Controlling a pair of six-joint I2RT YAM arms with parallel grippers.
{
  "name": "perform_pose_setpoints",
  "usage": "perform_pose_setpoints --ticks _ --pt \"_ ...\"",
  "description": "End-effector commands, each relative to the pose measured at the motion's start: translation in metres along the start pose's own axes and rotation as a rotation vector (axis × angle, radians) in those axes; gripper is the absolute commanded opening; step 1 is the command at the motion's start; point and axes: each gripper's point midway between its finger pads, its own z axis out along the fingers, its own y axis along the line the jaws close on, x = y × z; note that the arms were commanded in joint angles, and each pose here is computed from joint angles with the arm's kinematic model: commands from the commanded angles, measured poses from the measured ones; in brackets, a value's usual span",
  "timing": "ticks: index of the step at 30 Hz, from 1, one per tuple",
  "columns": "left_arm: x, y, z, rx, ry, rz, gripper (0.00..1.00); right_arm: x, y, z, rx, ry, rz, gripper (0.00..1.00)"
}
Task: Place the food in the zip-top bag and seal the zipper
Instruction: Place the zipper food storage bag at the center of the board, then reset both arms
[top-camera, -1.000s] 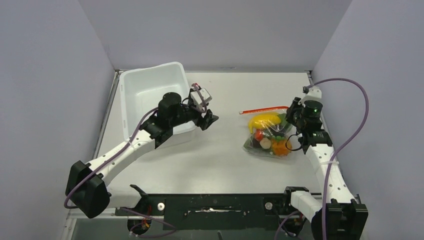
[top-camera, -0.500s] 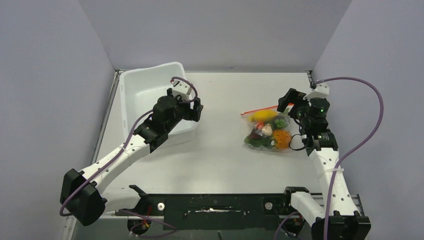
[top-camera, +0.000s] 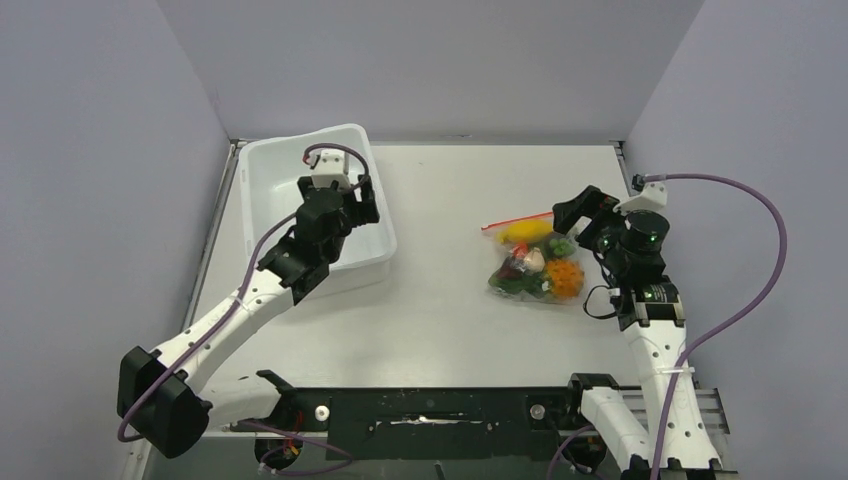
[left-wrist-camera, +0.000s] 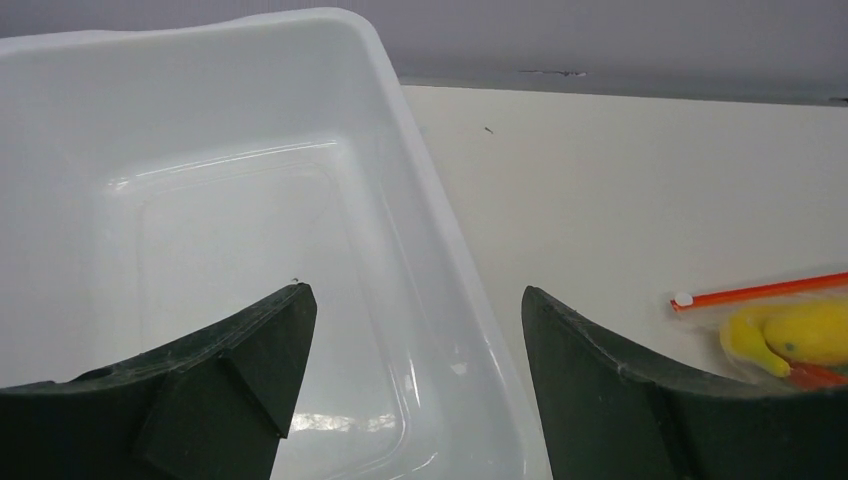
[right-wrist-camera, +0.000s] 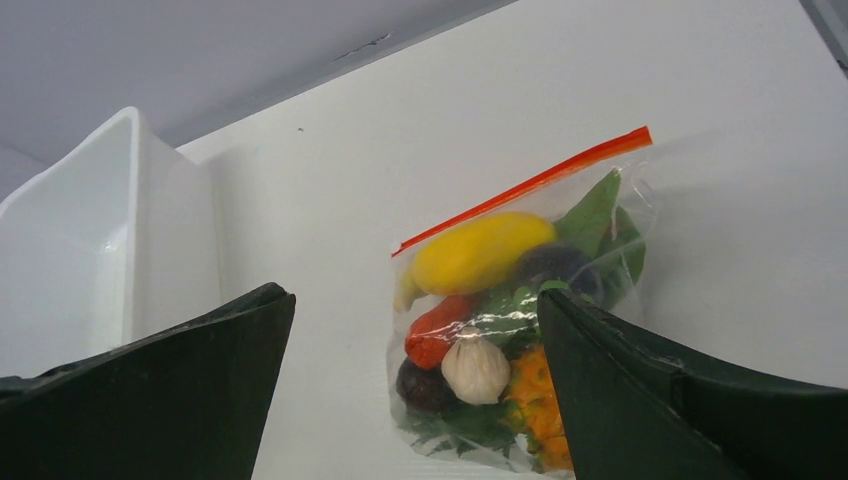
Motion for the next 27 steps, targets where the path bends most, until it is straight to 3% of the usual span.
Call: perform_pose_setpoints --ticks 1,10,19,27 --pt "-0.074 0.025 -0.016 -0.086 -0.168 -0.093 0.75 -0.01 0.031 -0.016 -0.148 -0.027 0.007 0.98" --pt "-0.098 0.044 -0.019 0.142 -0.137 -0.248 0.76 -0.01 0.042 -0.016 -0.202 0.006 0.007 0.98" --pt "-0.113 0.028 -0.043 0.326 -0.185 -0.235 0.79 -0.007 0.049 -0.014 -0.24 0.028 0.008 0.98" --pt "-0.104 0.02 -0.042 0.352 -0.16 -0.227 0.79 -0.012 0.053 -0.021 -0.256 0.024 -0.002 0.98"
